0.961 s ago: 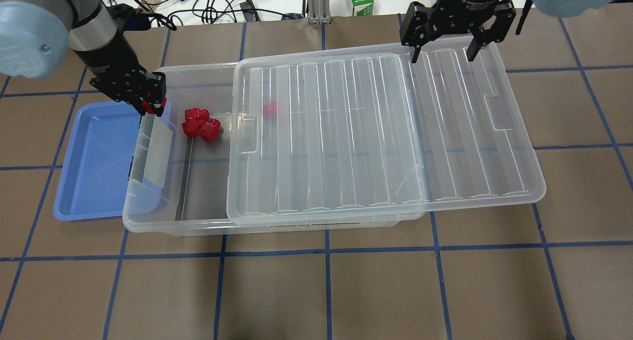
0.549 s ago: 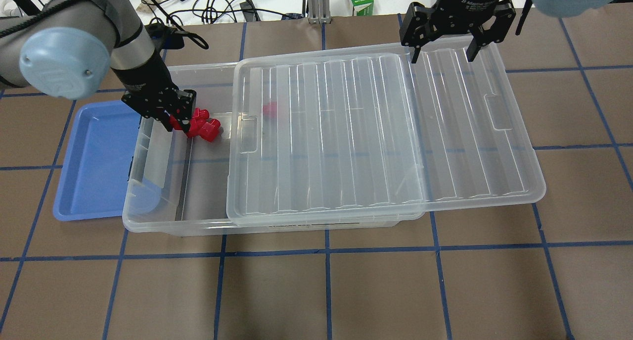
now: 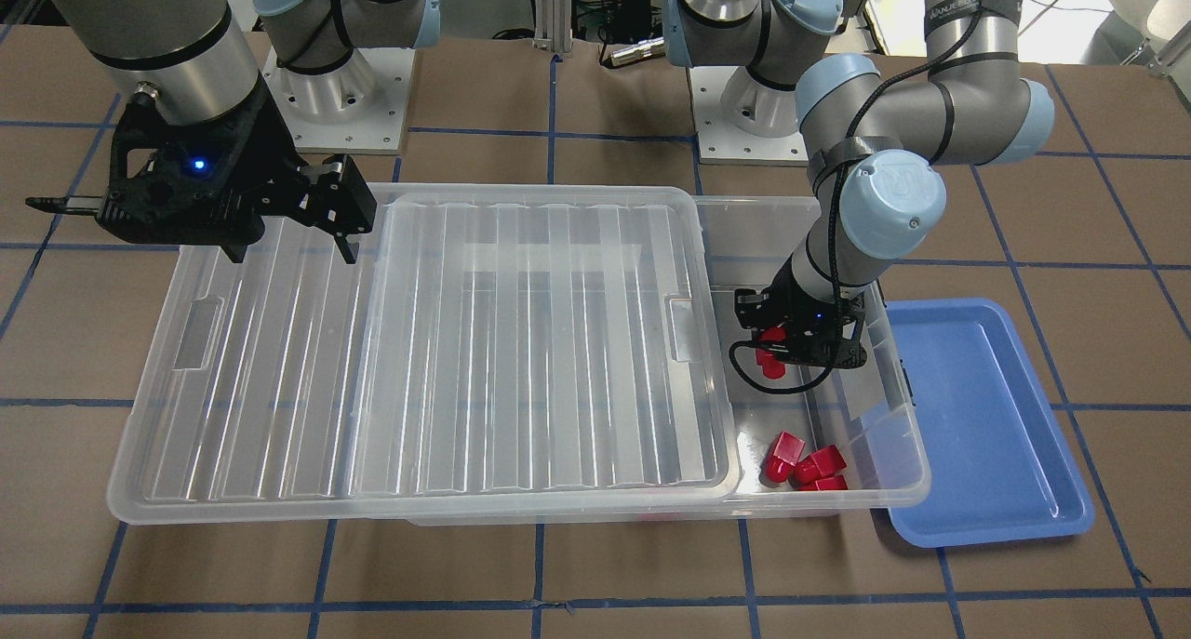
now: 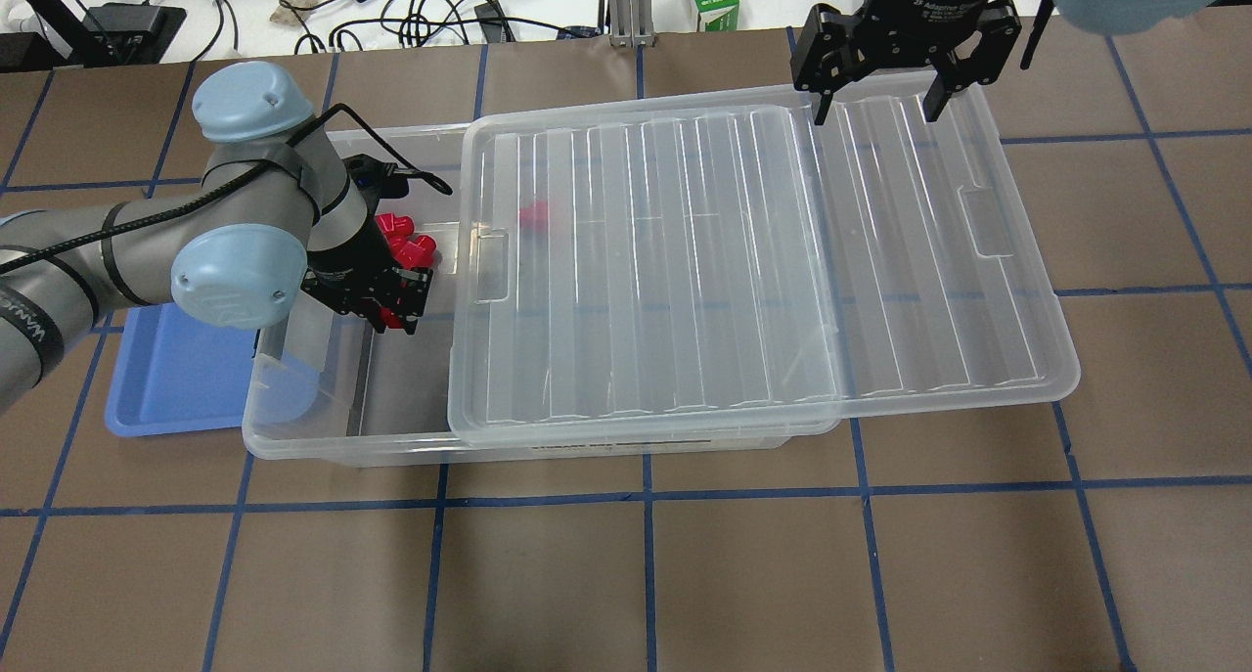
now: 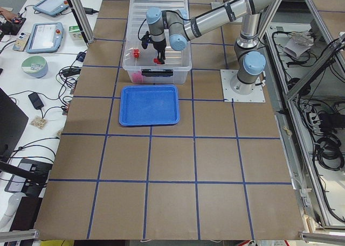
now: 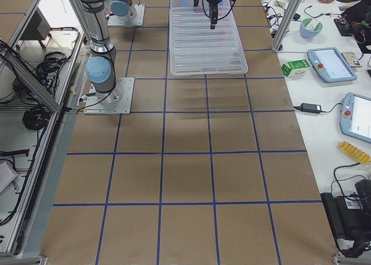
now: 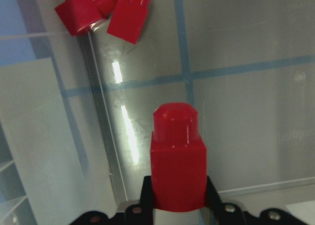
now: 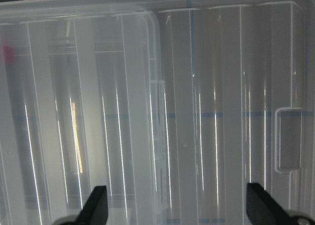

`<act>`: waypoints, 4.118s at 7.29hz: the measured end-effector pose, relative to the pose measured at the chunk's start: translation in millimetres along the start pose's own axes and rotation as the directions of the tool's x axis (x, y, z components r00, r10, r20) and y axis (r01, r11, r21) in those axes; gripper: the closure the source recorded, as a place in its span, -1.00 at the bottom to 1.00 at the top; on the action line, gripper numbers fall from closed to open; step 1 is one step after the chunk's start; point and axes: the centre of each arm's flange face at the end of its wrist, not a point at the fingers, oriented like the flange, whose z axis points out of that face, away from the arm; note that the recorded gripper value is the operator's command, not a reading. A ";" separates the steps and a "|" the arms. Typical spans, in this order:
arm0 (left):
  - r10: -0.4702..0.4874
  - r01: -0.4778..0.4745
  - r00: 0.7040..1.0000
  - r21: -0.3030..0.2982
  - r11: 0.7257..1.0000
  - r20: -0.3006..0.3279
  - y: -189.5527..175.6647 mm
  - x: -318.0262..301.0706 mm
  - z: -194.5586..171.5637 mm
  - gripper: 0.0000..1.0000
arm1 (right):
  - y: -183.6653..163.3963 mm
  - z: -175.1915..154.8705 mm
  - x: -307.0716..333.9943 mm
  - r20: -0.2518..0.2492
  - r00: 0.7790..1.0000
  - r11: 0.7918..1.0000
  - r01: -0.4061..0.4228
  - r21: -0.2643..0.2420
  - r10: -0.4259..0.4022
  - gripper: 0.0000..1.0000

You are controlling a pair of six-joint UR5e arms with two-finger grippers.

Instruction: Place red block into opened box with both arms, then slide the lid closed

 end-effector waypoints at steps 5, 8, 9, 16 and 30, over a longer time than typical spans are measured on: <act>-0.032 0.032 0.999 -0.037 0.999 0.002 -2.7 -10.4 41.1 -1.00 | -1.8 2.3 0.1 -0.002 1.000 1.000 0.014 -0.002 -0.014 -1.00; -0.063 0.062 0.998 0.059 0.996 0.013 -10.9 -17.3 1.3 -1.00 | -12.5 2.6 40.4 -0.039 0.999 1.000 0.010 0.000 -0.010 -1.00; -0.064 0.063 0.998 0.077 0.995 0.015 -13.6 -17.3 -28.0 -1.00 | -17.9 3.2 75.5 -0.069 0.998 1.000 -0.001 -0.009 0.000 -1.00; -0.009 0.003 0.999 0.185 0.983 0.034 39.2 20.2 -229.3 -1.00 | -0.1 115.0 252.1 -0.105 0.992 0.991 0.057 -0.118 -0.070 -1.00; -0.005 -0.002 0.999 0.189 0.982 0.036 52.3 23.2 -233.5 -1.00 | -8.2 140.6 55.7 -0.098 0.983 0.988 0.152 -0.033 -0.154 -1.00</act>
